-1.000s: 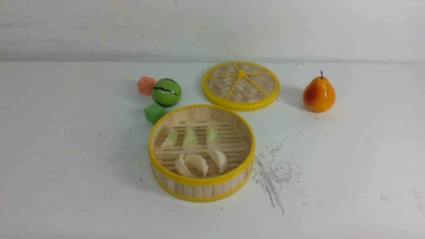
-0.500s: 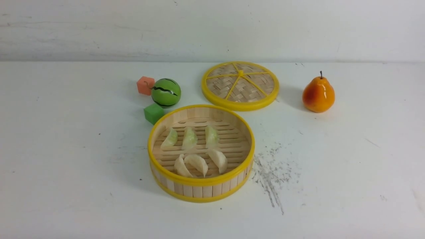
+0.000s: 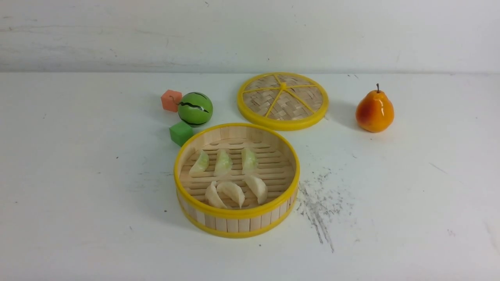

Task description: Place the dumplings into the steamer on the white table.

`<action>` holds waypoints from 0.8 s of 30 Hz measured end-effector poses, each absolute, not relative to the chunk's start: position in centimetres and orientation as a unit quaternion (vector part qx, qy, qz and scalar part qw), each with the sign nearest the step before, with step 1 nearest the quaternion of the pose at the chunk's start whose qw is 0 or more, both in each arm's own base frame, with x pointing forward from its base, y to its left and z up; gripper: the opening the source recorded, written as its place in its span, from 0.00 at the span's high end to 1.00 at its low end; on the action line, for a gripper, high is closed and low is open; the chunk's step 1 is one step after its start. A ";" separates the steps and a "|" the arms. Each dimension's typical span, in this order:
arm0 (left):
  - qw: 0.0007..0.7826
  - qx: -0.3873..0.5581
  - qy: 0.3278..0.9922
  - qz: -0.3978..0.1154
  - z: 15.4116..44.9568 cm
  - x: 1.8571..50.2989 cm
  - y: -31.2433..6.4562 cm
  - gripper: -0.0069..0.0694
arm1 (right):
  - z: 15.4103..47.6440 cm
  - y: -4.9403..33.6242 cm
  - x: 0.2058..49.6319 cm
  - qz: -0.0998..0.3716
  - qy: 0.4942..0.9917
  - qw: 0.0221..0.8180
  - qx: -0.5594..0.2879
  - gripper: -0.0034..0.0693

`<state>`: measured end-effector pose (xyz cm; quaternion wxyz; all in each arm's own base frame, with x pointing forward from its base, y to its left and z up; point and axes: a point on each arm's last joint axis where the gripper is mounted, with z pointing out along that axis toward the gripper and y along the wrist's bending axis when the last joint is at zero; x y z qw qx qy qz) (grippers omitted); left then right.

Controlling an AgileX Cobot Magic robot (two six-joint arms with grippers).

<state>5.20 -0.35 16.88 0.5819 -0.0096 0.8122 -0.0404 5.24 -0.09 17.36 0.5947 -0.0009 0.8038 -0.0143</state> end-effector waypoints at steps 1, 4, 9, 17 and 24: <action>0.582 -0.010 0.812 -0.040 16.9 5.2 -0.3 0.93 | 17.4 -0.1 5.2 -0.014 0.804 0.595 -0.001 0.81; 0.582 -0.010 0.812 -0.040 16.9 5.2 -0.3 0.92 | 17.4 -0.1 5.2 -0.014 0.804 0.595 -0.001 0.80; 0.582 -0.010 0.812 -0.040 16.9 5.2 -0.3 0.92 | 17.4 -0.1 5.2 -0.014 0.804 0.595 -0.001 0.79; 0.582 -0.010 0.812 -0.040 16.9 5.2 -0.3 0.91 | 17.4 -0.1 5.2 -0.014 0.804 0.595 -0.001 0.78; 0.582 -0.010 0.812 -0.040 16.9 5.2 -0.3 0.90 | 17.4 -0.1 5.2 -0.014 0.804 0.595 -0.001 0.78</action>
